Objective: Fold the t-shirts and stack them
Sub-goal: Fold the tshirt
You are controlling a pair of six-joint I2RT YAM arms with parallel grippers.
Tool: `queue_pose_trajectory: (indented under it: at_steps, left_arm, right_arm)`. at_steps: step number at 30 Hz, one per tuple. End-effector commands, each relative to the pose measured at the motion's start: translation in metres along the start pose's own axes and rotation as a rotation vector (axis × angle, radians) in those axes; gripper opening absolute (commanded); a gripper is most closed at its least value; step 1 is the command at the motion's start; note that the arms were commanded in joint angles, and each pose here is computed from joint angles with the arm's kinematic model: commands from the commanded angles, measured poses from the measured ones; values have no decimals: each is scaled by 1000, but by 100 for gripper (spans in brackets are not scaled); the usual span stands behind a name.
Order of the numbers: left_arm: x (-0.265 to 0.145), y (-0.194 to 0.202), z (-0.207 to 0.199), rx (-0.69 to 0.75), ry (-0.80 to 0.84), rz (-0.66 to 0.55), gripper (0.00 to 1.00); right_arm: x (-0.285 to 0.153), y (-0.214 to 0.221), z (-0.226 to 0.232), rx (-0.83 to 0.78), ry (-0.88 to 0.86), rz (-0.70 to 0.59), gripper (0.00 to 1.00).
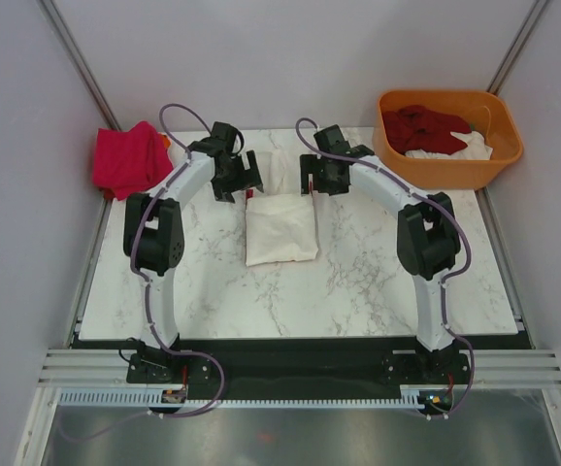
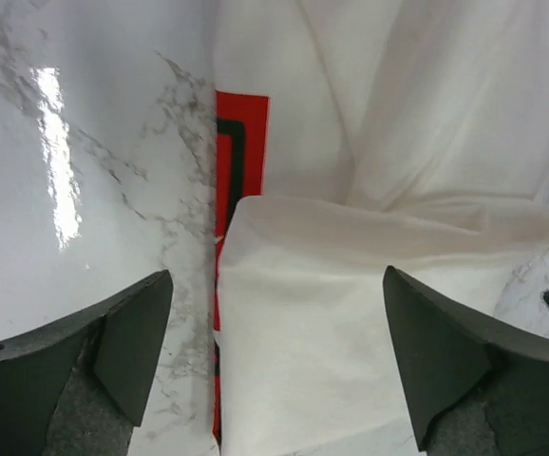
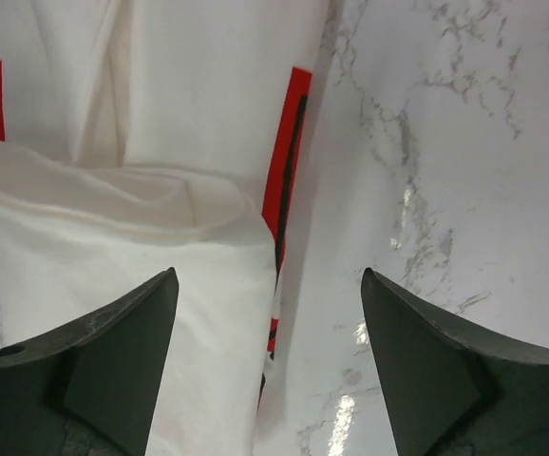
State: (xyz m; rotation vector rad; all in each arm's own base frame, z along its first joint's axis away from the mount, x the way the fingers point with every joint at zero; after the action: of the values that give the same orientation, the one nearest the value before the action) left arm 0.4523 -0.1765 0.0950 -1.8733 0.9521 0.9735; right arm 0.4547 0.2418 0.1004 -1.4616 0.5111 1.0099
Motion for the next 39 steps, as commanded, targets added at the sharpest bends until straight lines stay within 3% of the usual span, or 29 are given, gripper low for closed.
queue_pose_trajectory:
  at_steps: [1,6,10,14,15,17,22,28,34,39]
  left_arm:
    - [-13,-27,-4,5,50,-18,100]
    - [-42,-47,-10,3,83,-91,100]
    - [-72,-42,-10,10,99,-131,100]
    - [-81,-1,19,6,73,-113,100]
    - [-101,3,18,13,108,-149,100]
    - [-94,37,44,0,63,-88,100]
    - [-118,66,40,29,200,-147,98]
    - [-96,119,66,-2,213,-93,97]
    - [-70,140,63,-4,232,-37,94]
    - [-45,159,56,-3,204,11,90]
  right_arm:
    - [-33,-51,-14,9,3,-112,87]
    - [-86,-67,-21,-39,30,-183,91]
    - [-109,-42,-23,-37,23,-169,93]
    - [-109,-6,-11,26,-67,-155,93]
    - [-109,3,-8,37,-93,-153,93]
    - [-106,25,1,53,-171,-143,93]
    - [-99,65,21,83,-325,-120,93]
    - [-92,95,26,117,-380,-90,93]
    - [-76,115,28,133,-394,-47,91]
    - [-60,133,35,147,-418,-7,81]
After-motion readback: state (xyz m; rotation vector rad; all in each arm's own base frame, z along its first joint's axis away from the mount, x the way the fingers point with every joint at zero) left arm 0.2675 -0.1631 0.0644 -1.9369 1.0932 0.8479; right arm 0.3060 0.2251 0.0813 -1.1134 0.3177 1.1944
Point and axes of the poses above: each gripper's point midway between its finger pads, its own x axis out along the fingers, its own z axis along the line the jaws close on, y = z × x, the point moved 1 cm from there along -x, back along the fingers, and after that the axes turned 10 degrees about -x, right-handed, at the moved point
